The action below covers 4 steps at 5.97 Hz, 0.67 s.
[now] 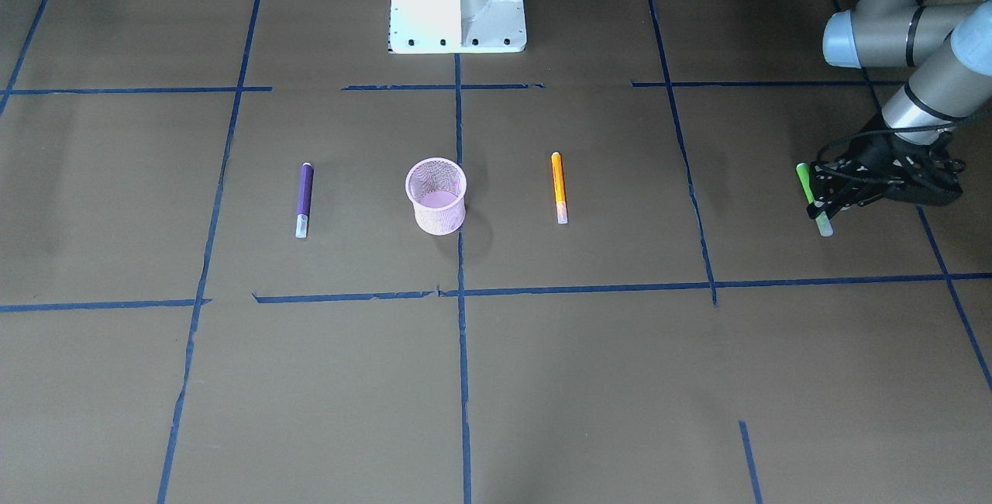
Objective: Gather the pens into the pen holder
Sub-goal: 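Carry the green marker with the left gripper and drop it into the pink cup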
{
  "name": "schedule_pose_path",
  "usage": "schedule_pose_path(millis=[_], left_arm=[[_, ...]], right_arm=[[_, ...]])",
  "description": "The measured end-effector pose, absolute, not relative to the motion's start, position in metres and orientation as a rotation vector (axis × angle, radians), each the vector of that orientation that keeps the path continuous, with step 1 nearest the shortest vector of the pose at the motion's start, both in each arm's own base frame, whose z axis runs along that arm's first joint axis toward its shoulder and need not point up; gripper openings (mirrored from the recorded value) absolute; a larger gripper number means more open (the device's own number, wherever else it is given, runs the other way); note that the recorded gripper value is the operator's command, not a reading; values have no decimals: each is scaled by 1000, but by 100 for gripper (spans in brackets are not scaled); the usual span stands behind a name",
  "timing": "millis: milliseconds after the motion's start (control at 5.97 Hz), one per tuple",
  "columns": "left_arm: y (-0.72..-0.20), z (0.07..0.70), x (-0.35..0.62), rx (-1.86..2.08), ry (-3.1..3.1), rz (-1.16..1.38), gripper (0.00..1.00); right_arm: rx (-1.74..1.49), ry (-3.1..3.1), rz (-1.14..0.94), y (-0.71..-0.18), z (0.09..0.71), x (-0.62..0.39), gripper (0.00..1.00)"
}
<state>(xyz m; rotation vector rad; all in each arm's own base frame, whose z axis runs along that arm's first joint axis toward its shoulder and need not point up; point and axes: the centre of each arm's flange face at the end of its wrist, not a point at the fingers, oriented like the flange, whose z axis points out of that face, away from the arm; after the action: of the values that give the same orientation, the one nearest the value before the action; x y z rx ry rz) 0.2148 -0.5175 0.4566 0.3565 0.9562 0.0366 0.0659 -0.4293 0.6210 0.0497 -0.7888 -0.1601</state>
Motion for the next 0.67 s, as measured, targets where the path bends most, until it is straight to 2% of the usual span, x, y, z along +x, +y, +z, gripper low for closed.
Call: schedule_pose_path(millis=[168,335,670], left_arm=[[-533,386,223,467,1016,68,19],[-538,330,237,573,1043,86,4],[-505,239,323,716,1096,7,0]], right_arm=[[53,-799,-161,-430,619,65,100],[60,-807,-164,-431,616,64,100],[84,-809,-176,-435,605,64,100]])
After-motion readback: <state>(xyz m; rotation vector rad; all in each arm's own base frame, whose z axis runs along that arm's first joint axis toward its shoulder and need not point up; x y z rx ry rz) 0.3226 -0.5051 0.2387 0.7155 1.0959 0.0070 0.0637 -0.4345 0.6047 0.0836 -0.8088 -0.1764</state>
